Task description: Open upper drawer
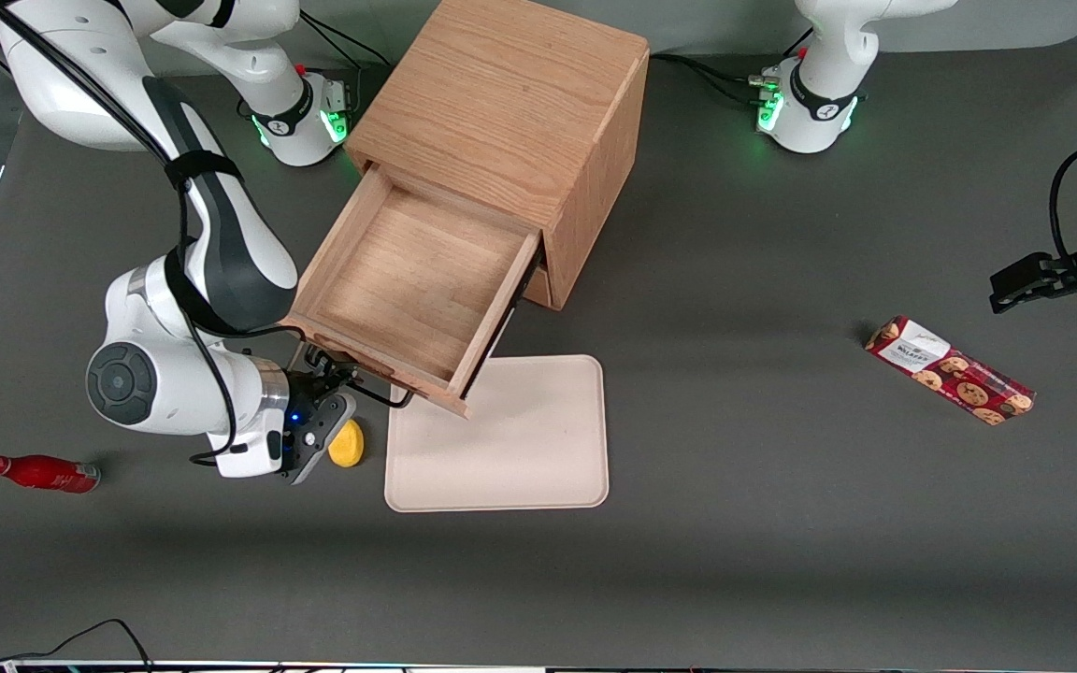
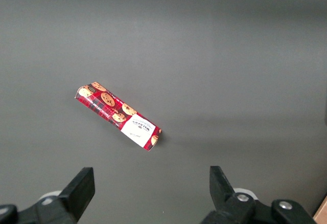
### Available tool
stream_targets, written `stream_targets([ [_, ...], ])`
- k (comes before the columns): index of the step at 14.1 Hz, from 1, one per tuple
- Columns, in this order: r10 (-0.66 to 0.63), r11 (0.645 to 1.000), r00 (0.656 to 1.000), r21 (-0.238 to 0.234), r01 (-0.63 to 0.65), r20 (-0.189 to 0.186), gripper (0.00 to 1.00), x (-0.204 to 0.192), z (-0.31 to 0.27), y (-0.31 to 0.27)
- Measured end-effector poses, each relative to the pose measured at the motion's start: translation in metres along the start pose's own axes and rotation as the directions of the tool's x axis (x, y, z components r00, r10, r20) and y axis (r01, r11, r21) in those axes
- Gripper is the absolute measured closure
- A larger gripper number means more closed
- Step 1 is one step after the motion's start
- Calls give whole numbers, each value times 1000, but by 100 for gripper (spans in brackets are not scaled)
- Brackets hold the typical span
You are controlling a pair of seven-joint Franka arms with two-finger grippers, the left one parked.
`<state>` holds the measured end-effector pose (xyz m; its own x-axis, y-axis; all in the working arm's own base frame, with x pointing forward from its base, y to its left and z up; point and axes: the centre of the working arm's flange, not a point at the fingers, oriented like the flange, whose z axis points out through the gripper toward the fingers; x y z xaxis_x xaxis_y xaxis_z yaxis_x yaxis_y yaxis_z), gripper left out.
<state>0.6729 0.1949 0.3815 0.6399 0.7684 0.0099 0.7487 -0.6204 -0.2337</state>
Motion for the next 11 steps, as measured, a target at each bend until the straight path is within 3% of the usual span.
stream_targets([
  [7, 65, 997, 995, 33, -67, 71, 0, -11, -52, -22],
  [11, 167, 986, 981, 12, -169, 97, 0, -30, -112, -53],
])
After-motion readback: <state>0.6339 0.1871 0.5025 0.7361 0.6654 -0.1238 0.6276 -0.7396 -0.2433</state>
